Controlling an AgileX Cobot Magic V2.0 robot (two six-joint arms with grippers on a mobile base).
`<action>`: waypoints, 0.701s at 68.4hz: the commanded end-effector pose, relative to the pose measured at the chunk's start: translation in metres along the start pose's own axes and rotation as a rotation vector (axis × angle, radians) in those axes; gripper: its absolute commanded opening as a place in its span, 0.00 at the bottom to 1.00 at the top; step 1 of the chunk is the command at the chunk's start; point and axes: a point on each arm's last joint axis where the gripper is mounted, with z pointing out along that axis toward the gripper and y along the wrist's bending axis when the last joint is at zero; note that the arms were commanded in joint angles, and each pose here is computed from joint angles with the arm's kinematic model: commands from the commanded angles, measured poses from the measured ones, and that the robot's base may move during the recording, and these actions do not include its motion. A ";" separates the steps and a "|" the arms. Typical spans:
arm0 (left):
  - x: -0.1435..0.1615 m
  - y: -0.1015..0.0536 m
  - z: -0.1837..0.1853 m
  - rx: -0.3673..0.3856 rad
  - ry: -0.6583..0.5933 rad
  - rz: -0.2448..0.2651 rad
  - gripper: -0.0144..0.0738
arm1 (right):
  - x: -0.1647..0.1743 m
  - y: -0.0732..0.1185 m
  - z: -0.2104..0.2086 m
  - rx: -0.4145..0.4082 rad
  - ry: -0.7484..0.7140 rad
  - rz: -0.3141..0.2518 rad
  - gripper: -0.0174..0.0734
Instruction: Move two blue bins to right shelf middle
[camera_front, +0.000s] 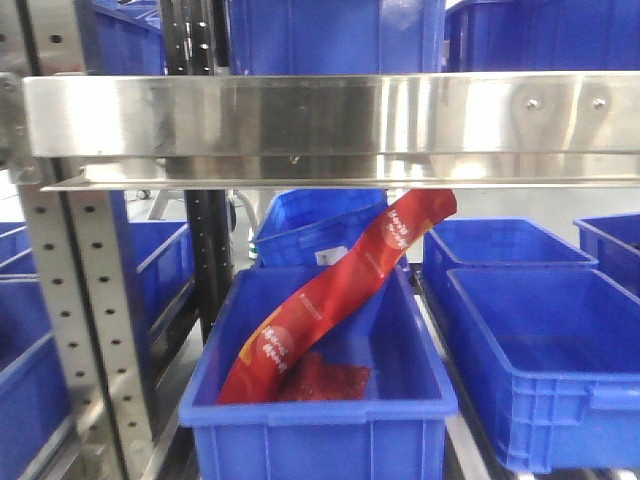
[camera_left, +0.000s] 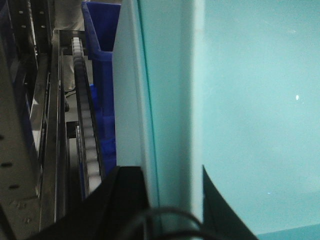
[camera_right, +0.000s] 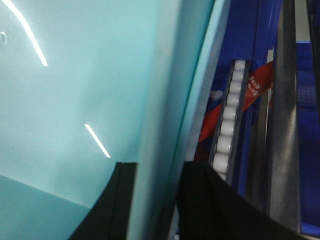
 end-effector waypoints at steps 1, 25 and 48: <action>-0.023 -0.004 -0.013 0.027 -0.212 -0.030 0.04 | -0.008 0.004 -0.014 -0.016 -0.078 -0.030 0.02; -0.023 -0.004 -0.013 0.027 -0.212 -0.030 0.04 | -0.008 0.004 -0.014 -0.016 -0.078 -0.030 0.02; -0.023 -0.004 -0.013 0.027 -0.212 -0.030 0.04 | -0.008 0.004 -0.014 -0.016 -0.078 -0.030 0.02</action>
